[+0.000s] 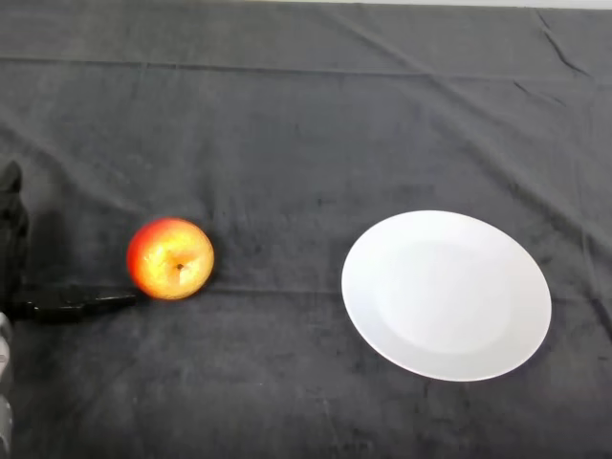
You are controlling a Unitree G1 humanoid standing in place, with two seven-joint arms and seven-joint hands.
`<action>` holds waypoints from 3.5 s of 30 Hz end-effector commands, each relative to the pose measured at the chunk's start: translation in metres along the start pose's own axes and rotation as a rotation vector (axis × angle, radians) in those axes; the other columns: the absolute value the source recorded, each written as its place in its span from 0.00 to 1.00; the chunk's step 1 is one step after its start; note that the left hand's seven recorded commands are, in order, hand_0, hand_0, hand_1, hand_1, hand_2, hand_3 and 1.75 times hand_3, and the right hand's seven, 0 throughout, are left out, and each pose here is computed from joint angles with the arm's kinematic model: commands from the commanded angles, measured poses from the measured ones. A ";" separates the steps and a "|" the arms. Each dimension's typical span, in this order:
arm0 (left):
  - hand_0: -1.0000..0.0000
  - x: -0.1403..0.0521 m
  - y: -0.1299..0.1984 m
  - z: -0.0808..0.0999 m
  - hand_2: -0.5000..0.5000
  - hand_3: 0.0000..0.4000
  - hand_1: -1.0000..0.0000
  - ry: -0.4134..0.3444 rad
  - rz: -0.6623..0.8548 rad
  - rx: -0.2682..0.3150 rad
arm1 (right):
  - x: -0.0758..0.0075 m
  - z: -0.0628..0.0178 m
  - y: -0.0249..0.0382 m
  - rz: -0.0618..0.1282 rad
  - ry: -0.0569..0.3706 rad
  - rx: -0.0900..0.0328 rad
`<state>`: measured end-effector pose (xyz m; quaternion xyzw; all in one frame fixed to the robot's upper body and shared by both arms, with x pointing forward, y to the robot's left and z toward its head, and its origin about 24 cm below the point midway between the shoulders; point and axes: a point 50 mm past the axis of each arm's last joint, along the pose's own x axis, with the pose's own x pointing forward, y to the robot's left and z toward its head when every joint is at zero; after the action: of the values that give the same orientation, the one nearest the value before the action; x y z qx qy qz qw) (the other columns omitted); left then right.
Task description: Move the apple to the plate
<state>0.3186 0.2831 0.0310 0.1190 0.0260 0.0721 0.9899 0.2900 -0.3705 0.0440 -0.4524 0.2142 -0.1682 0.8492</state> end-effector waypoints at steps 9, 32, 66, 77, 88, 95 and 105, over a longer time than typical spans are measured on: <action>1.00 0.016 -0.042 0.035 0.50 0.00 1.00 -0.156 -0.166 0.082 | -0.0151 -0.0269 0.0347 0.116 0.082 -0.050; 0.22 0.012 -0.087 0.033 0.50 0.78 0.22 -0.168 -0.368 0.238 | -0.0152 -0.0269 0.0347 0.116 0.083 -0.050; 0.00 0.036 -0.139 0.111 0.50 1.00 0.00 -0.396 -0.522 0.457 | -0.0151 -0.0269 0.0346 0.116 0.083 -0.050; 0.00 0.025 -0.185 0.128 0.50 1.00 0.00 -0.499 -0.648 0.518 | -0.0150 -0.0269 0.0346 0.116 0.083 -0.051; 0.00 0.014 -0.219 0.143 0.50 1.00 0.00 -0.575 -0.766 0.586 | -0.0149 -0.0269 0.0345 0.116 0.083 -0.051; 0.00 0.006 -0.239 0.154 0.50 1.00 0.00 -0.623 -0.827 0.628 | -0.0148 -0.0269 0.0345 0.116 0.083 -0.051; 0.00 -0.009 -0.265 0.161 0.50 1.00 0.00 -0.698 -0.917 0.720 | -0.0147 -0.0270 0.0345 0.116 0.083 -0.052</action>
<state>0.3523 -0.0013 0.0981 0.4182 -0.1828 -0.4136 0.7878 0.2923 -0.3712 0.0492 -0.4538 0.2062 -0.1719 0.8497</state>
